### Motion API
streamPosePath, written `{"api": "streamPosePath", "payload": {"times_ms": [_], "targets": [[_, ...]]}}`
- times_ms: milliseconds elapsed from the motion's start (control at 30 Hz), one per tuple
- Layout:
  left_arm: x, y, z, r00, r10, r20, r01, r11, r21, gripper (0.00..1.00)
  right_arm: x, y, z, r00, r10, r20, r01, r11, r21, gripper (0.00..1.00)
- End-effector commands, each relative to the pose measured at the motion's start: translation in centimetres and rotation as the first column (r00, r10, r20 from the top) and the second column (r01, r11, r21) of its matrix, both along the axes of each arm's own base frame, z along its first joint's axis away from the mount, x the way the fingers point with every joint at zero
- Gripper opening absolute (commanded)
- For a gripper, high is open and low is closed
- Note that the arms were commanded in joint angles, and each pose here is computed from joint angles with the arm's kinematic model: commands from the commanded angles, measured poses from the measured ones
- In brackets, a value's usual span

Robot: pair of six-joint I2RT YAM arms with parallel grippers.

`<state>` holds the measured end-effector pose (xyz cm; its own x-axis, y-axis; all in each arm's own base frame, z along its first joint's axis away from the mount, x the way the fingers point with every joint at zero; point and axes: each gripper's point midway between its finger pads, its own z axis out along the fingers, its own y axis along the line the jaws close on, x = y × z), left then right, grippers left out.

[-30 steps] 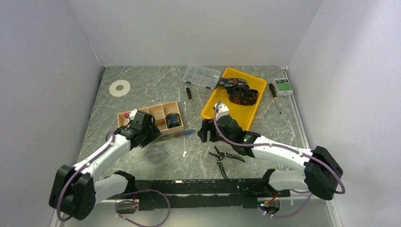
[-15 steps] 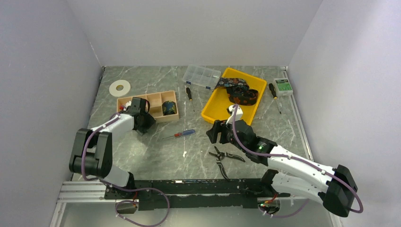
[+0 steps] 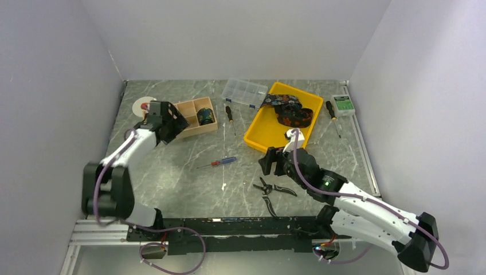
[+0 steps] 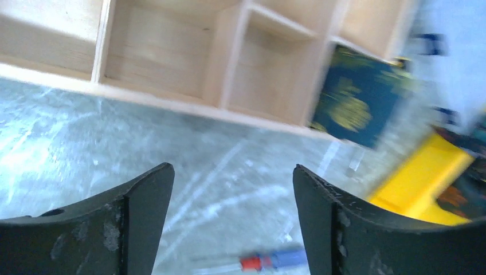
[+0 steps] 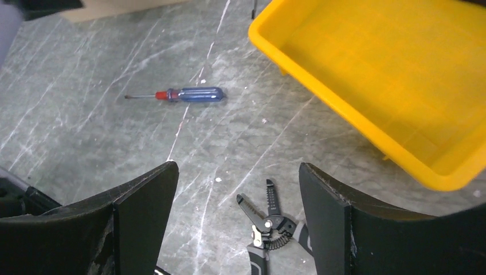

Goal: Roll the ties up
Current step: Move the storage box to the center of the board, then reset both arms

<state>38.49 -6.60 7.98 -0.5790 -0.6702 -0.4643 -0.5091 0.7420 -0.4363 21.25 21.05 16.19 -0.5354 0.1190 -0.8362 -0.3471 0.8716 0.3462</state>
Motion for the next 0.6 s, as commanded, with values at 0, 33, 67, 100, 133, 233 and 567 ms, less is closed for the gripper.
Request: {"api": "streamPosePath", "payload": {"times_ms": [0,33,67,100,133,233,567], "targets": [[-3.7,0.0,9.1,0.976,-0.117,0.184,0.112,0.993,0.04,0.85,1.4,-2.3,4.5,0.987,-0.125,0.103,0.123,0.992,0.026,0.83],[-5.1,0.2,10.3,0.97,-0.134,0.201,0.126,0.991,0.054,0.87,1.8,-2.8,5.1,0.98,-0.169,0.106,0.166,0.986,0.031,0.85],[-6.5,0.5,11.4,0.965,-0.149,0.218,0.136,0.988,0.073,0.88,2.2,-3.7,5.4,0.966,-0.235,0.104,0.233,0.972,0.031,0.86],[-7.8,1.0,12.4,0.958,-0.156,0.239,0.134,0.985,0.105,0.9,2.7,-4.7,5.5,0.945,-0.314,0.09,0.312,0.949,0.032,0.87],[-8.9,1.6,13.5,0.951,-0.159,0.265,0.126,0.982,0.138,0.91,3.1,-5.5,5.7,0.918,-0.39,0.071,0.389,0.921,0.032,0.87],[-11.5,3.4,15.7,0.936,-0.166,0.309,0.095,0.968,0.231,0.93,4.1,-7.1,5.6,0.839,-0.542,0.041,0.544,0.836,-0.07,0.88],[-12.7,1.8,15.3,0.871,-0.285,0.401,0.199,0.949,0.243,0.93,6.4,-1.6,5.3,0.913,-0.37,0.174,0.391,0.914,-0.108,0.89]]}}
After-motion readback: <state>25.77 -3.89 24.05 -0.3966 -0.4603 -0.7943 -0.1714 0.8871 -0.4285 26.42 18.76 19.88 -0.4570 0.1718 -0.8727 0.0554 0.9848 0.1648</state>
